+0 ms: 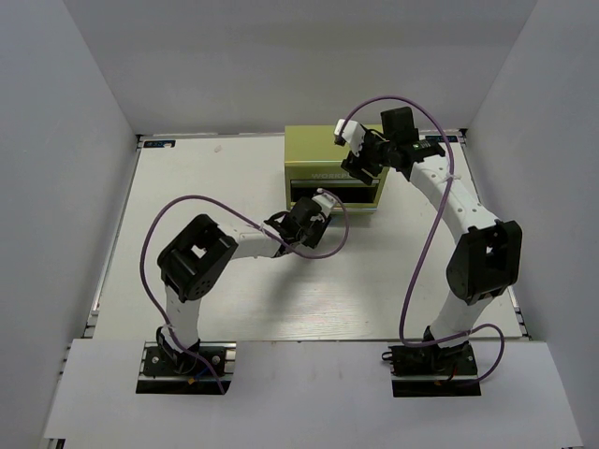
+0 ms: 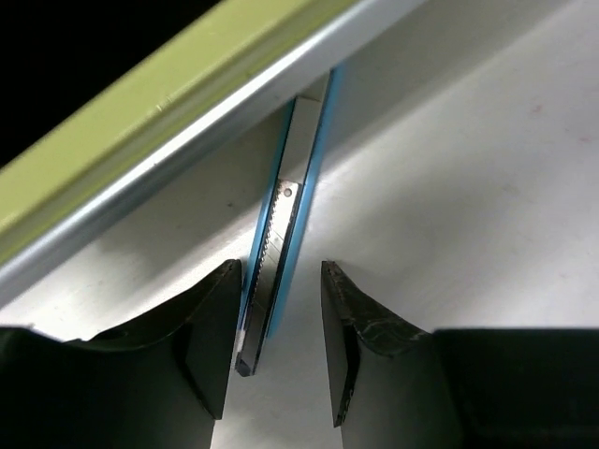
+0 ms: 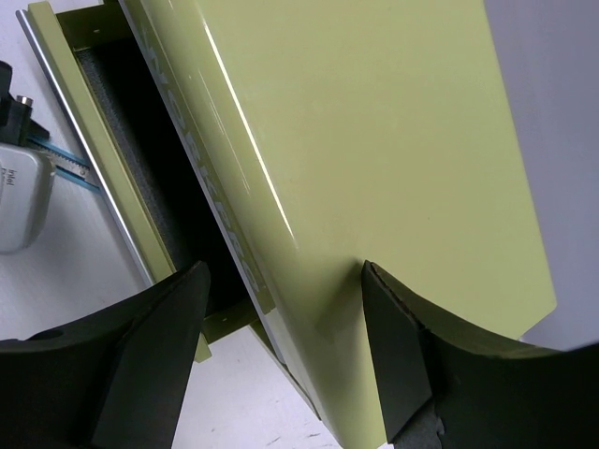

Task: Sort the stationery into containers
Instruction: Pick up the stationery from the center of the board.

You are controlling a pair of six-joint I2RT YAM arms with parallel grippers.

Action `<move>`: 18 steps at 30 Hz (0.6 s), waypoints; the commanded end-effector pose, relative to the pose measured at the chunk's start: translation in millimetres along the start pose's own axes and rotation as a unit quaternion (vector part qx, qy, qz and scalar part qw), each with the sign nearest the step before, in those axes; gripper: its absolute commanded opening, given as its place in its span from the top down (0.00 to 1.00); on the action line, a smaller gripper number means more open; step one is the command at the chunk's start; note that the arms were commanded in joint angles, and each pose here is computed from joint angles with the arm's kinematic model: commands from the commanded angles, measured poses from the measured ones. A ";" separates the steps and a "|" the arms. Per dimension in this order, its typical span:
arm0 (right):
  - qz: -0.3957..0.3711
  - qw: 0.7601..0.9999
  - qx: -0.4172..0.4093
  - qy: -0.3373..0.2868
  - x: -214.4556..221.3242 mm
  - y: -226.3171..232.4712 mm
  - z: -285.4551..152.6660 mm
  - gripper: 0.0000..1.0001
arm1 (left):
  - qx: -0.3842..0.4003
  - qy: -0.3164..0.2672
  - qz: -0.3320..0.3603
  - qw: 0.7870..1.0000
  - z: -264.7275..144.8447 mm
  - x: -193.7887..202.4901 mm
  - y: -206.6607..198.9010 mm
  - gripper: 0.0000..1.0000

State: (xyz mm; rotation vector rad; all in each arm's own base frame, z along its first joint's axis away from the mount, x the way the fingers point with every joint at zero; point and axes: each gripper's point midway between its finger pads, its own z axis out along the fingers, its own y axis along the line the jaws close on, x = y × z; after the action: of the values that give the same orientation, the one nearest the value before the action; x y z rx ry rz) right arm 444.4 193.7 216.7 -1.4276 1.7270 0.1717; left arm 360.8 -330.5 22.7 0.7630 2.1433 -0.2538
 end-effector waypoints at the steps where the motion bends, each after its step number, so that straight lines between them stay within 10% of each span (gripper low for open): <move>1: 0.057 0.995 -0.052 0.056 35.1 34.4 -4.3 0.29 | 0.041 0.054 -0.004 0.998 -12.2 36.5 -14.4 0.50; 11: 0.056 0.996 -0.054 0.050 32.9 36.5 -6.0 0.29 | 0.048 0.072 -0.030 0.996 -29.5 51.2 -16.9 0.59; 18: 0.057 0.996 -0.054 0.049 32.2 37.6 -9.0 0.29 | 0.032 0.100 -0.034 0.994 -31.0 63.4 -12.3 0.85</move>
State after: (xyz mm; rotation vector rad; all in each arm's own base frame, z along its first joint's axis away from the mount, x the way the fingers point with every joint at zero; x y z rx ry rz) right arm 441.2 191.2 216.8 -1.4246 1.7271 0.1757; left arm 332.6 -324.8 19.5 0.7363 2.2086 -0.3588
